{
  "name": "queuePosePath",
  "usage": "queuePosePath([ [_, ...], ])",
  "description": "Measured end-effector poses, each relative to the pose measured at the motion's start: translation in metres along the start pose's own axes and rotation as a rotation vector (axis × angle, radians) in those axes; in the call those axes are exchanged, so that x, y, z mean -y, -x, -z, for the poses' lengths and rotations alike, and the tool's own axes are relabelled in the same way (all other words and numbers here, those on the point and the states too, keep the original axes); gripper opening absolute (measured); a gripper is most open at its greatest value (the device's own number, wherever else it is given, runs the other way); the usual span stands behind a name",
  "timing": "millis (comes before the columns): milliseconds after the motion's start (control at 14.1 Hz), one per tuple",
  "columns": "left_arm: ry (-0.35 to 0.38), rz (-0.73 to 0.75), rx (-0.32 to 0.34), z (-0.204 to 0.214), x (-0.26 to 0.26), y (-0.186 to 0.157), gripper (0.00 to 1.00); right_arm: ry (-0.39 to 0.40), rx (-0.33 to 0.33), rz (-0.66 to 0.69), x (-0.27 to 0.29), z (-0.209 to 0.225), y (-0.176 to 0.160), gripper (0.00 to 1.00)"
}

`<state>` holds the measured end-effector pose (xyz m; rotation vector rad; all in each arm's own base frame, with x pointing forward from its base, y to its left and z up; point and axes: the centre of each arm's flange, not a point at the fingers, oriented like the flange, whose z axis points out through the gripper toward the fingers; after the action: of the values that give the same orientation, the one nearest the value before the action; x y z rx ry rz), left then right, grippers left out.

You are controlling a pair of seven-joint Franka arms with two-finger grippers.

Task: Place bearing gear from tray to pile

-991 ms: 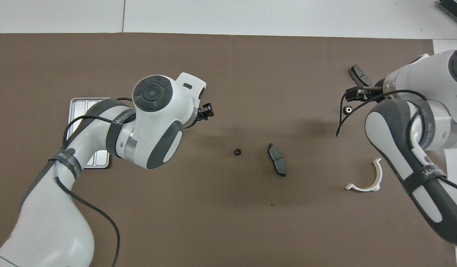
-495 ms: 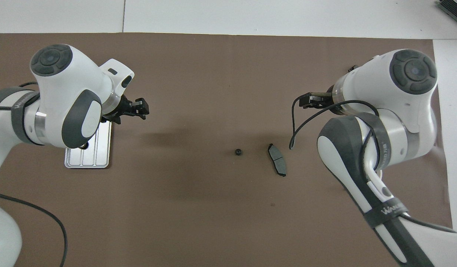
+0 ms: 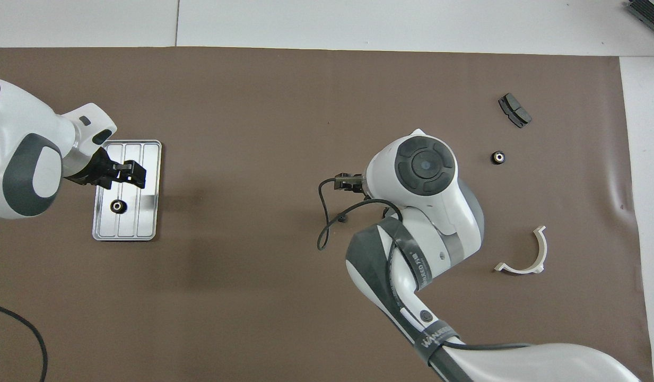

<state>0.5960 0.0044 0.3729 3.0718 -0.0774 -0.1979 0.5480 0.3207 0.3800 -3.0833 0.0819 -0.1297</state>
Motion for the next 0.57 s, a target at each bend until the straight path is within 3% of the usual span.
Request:
queuePosePath([
  [283, -0.007, 0.035, -0.066, -0.032, 0.024, 0.018, 0.77, 0.000, 0.012, 0.049, 0.024, -0.043, 0.028, 0.98],
  [566, -0.010, 0.071, -0.087, -0.049, 0.042, 0.036, 0.76, 0.042, 0.024, 0.076, 0.039, -0.091, 0.046, 0.96],
])
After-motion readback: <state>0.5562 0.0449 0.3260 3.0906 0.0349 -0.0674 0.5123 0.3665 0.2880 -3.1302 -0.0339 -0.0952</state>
